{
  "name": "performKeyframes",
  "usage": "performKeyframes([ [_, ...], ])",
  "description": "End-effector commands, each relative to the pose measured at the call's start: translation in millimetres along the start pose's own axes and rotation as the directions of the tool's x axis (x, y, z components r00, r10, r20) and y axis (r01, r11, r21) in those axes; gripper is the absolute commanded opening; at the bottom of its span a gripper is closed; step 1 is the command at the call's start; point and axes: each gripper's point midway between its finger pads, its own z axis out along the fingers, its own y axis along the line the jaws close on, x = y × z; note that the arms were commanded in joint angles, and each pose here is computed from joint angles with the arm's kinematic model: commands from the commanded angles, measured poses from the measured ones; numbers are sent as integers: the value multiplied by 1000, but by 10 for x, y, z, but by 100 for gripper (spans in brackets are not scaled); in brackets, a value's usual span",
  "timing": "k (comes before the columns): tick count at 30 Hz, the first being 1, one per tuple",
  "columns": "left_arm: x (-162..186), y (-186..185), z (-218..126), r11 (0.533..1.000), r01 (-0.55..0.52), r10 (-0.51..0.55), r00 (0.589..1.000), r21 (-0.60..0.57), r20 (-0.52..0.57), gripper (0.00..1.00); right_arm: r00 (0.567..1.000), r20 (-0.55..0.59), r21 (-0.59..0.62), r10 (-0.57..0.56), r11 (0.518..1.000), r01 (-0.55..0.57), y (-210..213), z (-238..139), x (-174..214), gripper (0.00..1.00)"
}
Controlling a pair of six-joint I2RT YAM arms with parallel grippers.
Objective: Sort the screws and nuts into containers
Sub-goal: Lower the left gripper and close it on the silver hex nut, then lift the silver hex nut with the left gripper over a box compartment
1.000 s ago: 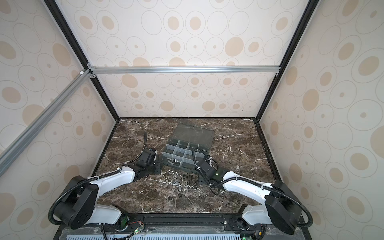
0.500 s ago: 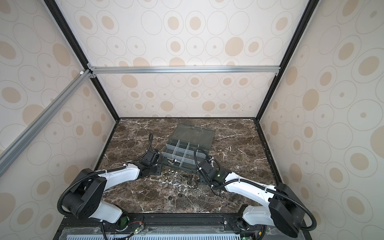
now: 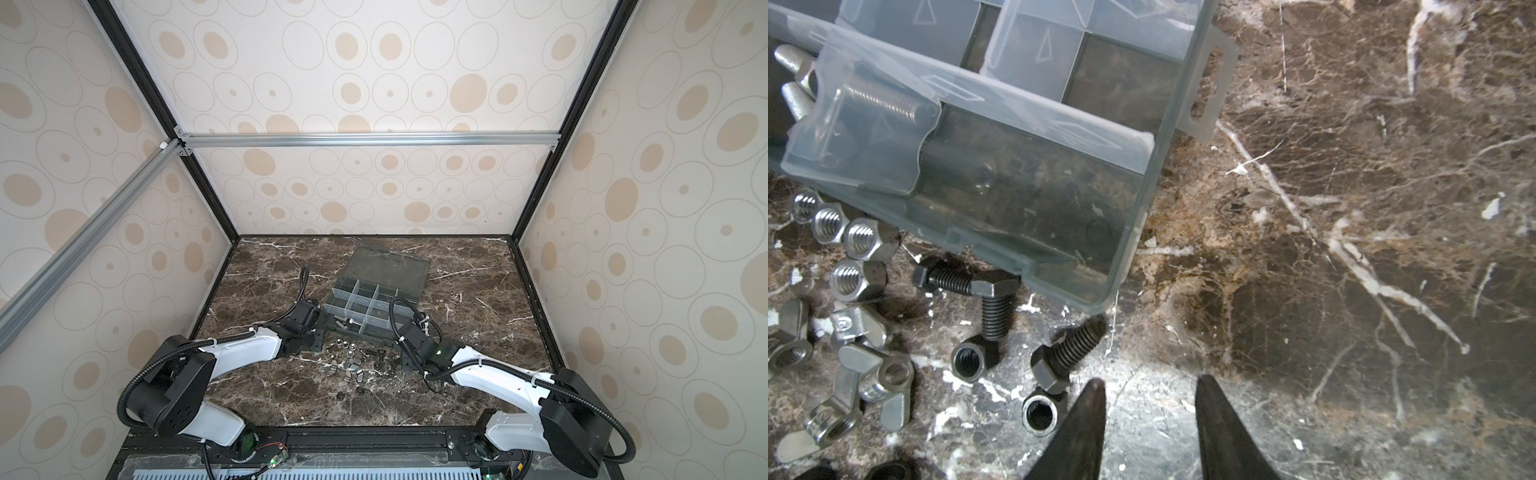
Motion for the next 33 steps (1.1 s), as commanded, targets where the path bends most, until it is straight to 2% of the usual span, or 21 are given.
performKeyframes([
  [1, -49, -1, 9, 999, -28, 28, 1000, -20, 3, 27, 1000, 2, 26, 23, 999, -23, -99, -6, 29, 40],
  [4, -46, -9, 6, 999, -32, 32, 999, -19, 4, 21, 1000, 6, 26, 28, 999, -28, -117, -22, 35, 40],
  [9, -50, -26, -46, 1000, -25, 25, 1000, -10, 13, 18, 999, 20, 27, 34, 999, -34, -149, -61, 27, 40],
  [19, -189, -262, -454, 995, -33, 25, 996, 96, 85, 18, 998, 39, 40, 38, 998, -40, -229, -121, 26, 40],
  [26, -530, -685, -819, 975, -97, 61, 982, 198, 179, 18, 997, 71, 54, 37, 998, -41, -291, -202, -18, 40],
  [33, -762, -1261, -908, 940, -180, 117, 967, 289, 224, 19, 995, 91, 62, 49, 997, -54, -364, -267, -24, 40],
])
